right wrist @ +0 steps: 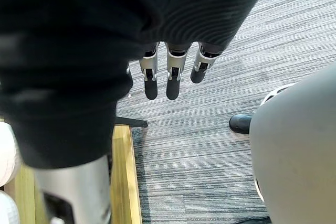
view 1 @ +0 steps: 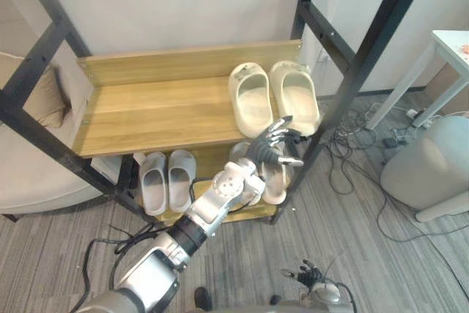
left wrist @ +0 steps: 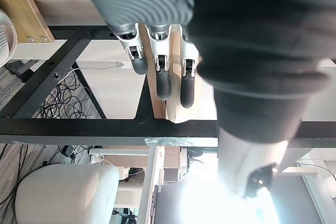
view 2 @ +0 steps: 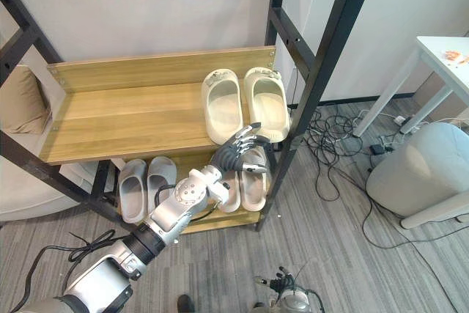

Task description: Organize the slippers on the shoe rack

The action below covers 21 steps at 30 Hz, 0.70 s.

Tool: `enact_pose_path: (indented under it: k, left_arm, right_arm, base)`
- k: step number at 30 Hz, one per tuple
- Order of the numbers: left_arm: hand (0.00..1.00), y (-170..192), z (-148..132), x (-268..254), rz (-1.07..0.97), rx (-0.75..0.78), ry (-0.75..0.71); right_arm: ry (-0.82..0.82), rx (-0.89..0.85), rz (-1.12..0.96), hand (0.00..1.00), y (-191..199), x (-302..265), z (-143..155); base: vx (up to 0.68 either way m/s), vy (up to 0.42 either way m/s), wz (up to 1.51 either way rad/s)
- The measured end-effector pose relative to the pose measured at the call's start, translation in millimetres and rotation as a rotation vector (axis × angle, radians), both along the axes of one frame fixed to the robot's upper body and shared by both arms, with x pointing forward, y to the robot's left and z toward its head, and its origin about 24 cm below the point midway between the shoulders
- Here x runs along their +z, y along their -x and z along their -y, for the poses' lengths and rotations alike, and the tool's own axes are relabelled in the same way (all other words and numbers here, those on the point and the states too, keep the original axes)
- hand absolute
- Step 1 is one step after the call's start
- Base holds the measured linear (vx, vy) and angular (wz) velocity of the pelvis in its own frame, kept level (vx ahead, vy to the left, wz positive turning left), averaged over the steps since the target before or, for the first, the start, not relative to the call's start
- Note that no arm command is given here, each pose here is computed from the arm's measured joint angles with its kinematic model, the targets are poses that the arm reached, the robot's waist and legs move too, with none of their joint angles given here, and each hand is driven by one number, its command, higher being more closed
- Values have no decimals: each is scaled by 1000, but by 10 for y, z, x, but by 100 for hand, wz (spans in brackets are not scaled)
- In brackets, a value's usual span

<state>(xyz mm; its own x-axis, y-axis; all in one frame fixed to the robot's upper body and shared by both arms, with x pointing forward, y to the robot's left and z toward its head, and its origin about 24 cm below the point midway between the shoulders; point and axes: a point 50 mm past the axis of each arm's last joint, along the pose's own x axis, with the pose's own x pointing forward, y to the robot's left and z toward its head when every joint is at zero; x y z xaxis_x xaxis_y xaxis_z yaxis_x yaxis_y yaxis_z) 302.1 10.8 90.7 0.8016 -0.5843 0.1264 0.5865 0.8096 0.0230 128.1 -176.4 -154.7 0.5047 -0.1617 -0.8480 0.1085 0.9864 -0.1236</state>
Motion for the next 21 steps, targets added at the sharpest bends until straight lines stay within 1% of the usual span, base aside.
enact_pose_path:
  k: [15, 21]
  left_arm:
    - [0, 222, 12, -109, -87, -21, 121]
    - [0, 336, 76, -38, -84, -69, 181]
  right_arm:
    - [10, 63, -6, 0, -6, -2, -48]
    - [14, 70, -12, 0, 4, -7, -46]
  base:
    - [-8, 1, 4]
    - [-6, 1, 3]
